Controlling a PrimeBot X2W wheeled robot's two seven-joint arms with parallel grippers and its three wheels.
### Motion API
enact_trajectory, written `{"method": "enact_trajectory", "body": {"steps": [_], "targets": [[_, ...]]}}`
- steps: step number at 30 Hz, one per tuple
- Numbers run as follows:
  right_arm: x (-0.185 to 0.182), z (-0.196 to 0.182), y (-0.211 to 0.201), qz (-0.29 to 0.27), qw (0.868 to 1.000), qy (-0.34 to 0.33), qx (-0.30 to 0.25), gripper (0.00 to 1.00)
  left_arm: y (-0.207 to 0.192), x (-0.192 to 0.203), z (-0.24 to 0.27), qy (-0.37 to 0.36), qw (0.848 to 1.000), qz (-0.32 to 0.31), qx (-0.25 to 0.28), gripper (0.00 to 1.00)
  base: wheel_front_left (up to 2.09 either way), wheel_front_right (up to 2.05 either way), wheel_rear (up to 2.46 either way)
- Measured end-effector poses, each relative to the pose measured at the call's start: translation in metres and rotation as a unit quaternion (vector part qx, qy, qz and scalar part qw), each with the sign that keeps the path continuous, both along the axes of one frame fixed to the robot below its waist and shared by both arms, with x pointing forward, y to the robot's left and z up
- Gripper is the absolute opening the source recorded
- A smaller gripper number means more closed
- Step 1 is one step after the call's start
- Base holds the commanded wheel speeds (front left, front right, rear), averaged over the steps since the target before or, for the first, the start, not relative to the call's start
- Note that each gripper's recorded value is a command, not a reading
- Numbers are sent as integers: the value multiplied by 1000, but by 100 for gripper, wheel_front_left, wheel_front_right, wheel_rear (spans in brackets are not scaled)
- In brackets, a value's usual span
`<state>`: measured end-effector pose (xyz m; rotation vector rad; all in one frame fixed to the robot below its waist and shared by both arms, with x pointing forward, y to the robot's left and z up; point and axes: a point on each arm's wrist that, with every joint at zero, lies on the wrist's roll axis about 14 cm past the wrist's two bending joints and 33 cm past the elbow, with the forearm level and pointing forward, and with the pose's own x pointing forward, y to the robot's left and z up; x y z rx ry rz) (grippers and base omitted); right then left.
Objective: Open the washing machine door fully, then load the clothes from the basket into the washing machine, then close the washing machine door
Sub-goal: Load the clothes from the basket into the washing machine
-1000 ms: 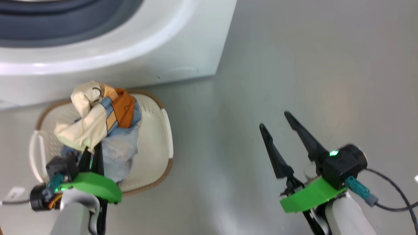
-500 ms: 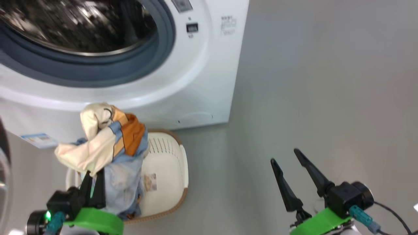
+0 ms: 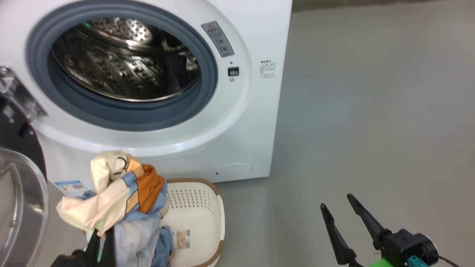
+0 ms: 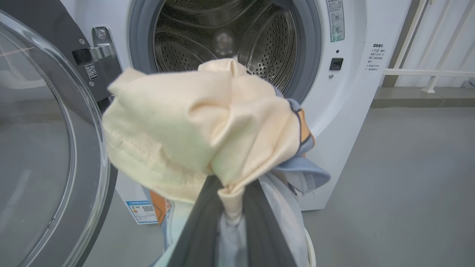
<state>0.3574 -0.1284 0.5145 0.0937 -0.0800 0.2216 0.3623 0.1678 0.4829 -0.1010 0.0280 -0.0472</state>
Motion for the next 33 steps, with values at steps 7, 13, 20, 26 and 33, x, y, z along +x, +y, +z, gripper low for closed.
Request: {"method": "enact_trajectory", "body": {"steps": [7, 13, 20, 26, 33], "targets": [[-14, 9, 0, -2, 1000, -8, 0, 100, 6, -20, 13, -12, 1000, 16, 0, 0, 0, 0, 0], [-16, 16, 3, 2, 1000, -19, -1, 100, 9, -27, 18, -15, 1000, 21, 1, 0, 0, 0, 0], [-18, 14, 4, 4, 1000, -15, 0, 100, 10, -27, 18, -14, 1000, 19, 6, 0, 0, 0, 0], [-18, 13, 4, 3, 1000, -14, 1, 100, 8, -27, 18, -13, 1000, 16, 6, 0, 0, 0, 0], [-16, 11, 4, 3, 1000, -9, -2, 100, 9, -26, 14, -7, 1000, 18, 7, 0, 0, 0, 0]]}}
